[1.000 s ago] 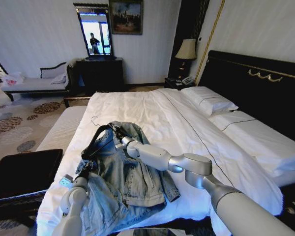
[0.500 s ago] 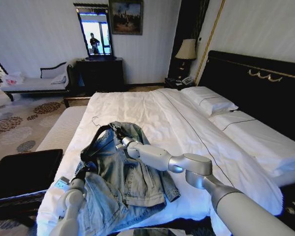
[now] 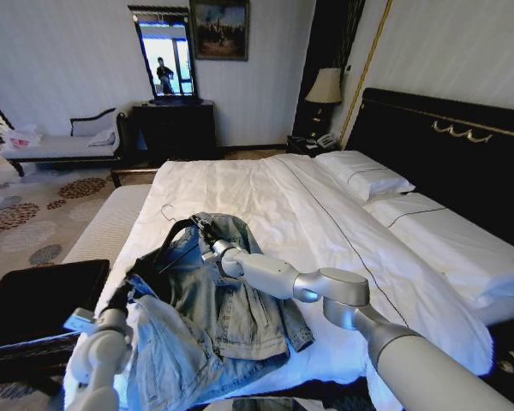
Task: Pick up the clothes from the bed and hang them on the clothes hanger.
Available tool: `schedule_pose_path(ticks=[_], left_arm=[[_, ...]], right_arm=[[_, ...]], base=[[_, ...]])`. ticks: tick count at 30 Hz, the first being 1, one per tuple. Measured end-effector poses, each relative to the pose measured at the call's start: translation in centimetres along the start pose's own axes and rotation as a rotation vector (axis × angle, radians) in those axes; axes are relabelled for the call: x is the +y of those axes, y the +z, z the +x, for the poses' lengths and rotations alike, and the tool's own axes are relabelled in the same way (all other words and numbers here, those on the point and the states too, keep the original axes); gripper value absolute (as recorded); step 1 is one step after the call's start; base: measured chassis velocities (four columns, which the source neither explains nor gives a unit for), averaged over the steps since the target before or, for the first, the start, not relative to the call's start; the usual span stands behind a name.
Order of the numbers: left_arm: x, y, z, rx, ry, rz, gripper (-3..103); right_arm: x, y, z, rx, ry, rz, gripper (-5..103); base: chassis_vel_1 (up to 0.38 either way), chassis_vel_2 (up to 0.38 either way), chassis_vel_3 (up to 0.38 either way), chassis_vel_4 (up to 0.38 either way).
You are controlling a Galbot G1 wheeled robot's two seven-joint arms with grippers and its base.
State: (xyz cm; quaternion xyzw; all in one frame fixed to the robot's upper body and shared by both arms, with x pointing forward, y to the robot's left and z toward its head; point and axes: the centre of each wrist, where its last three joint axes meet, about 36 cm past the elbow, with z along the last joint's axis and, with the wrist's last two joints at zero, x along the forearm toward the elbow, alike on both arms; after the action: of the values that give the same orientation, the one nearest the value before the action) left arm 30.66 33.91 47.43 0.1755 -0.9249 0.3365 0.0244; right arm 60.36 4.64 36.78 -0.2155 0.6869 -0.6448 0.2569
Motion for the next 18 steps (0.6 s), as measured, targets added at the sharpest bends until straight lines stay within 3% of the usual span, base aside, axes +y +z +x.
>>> schedule_pose_path(ticks=[3, 7, 12, 18], left_arm=[[-3.0, -1.8, 1.6, -0.042, 0.094, -0.007, 0], [-5.4, -2.2, 3.0, -0.037, 0.175, -0.009, 0], [-7.5, -0.3, 3.9, 0.034, 0.247, -0.01, 0], [-8.4, 3.4, 3.3, 0.146, 0.277, 0.002, 0]], right_arm=[[0.1, -0.1, 0.1, 0.006, 0.005, 0.01, 25], [0.2, -0.3, 0.1, 0.006, 0.008, 0.012, 25], [0.2, -1.2, -0.1, 0.008, 0.015, -0.011, 25], [-0.4, -2.4, -0.4, 0.016, 0.03, -0.065, 25]], base=[[0.0, 0.0, 0.0, 0.0], [0.0, 0.0, 0.0, 0.0], [0.0, 0.0, 0.0, 0.0], [0.0, 0.0, 0.0, 0.0]])
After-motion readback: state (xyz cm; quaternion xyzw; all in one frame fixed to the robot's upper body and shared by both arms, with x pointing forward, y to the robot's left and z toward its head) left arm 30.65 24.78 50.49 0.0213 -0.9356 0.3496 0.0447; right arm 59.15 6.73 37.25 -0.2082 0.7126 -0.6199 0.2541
